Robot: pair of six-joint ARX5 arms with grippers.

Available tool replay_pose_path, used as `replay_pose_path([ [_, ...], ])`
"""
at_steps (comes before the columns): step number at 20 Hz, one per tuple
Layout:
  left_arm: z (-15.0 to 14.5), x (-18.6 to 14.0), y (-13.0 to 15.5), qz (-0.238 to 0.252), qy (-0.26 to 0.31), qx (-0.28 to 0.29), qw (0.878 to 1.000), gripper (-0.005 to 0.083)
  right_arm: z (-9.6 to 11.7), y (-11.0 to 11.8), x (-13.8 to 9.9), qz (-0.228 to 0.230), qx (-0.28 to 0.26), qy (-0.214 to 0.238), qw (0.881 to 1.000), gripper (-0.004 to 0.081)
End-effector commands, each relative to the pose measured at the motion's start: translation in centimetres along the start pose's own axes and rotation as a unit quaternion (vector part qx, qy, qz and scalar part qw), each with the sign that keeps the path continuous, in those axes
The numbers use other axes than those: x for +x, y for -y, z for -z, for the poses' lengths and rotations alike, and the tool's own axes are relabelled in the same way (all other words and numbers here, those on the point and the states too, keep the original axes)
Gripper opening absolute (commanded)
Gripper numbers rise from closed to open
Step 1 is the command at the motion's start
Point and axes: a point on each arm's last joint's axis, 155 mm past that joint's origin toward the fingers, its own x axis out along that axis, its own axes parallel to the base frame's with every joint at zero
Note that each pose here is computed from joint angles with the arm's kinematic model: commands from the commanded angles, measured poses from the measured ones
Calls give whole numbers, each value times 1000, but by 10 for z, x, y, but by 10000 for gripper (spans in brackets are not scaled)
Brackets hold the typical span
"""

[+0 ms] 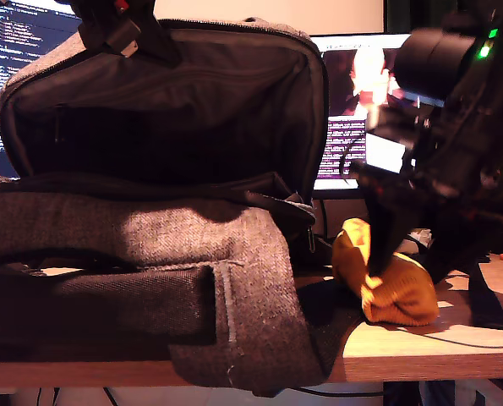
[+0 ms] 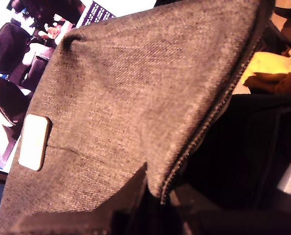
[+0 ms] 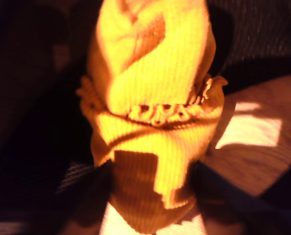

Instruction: Pack the pair of socks inside the grey Google backpack

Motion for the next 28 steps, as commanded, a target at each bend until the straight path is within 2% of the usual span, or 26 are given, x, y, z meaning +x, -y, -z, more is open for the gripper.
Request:
replay_pose_path([
  [1,-22,-5,-26,-29,27,-21,999,-25,1,2,3,2,4,-2,1000,-3],
  [5,-28,-8,-33,-31,30,-23,999,-25,-3,0,1,-1,14,6,1000,-13],
  [8,-37,-12,-43,-33,33,-24,999,-25,-9,-5,-14,-6,10,25,1000,-13],
  [12,-48,-17,-54,-31,38,-25,998,-25,-24,-11,-57,-1,4,80,997,-13],
  [14,-52,-19,-59,-33,44,-27,998,-25,-29,-22,-82,-10,-2,111,994,-13],
  [18,-61,-22,-70,-39,58,-34,997,-25,-39,-66,-123,-53,-54,180,981,-13],
  [21,-70,-26,-84,-48,71,-40,996,-25,-28,-103,-127,-45,-183,193,963,-13],
  [24,-76,-29,-90,-45,78,-41,995,-25,-24,-128,-121,-23,-270,203,941,-13],
  [26,-79,-31,-92,-45,82,-42,995,-25,-25,-137,-117,-6,-337,210,918,-13],
  [28,-81,-32,-91,-38,83,-40,995,-25,-34,-142,-114,18,-378,228,897,-13],
])
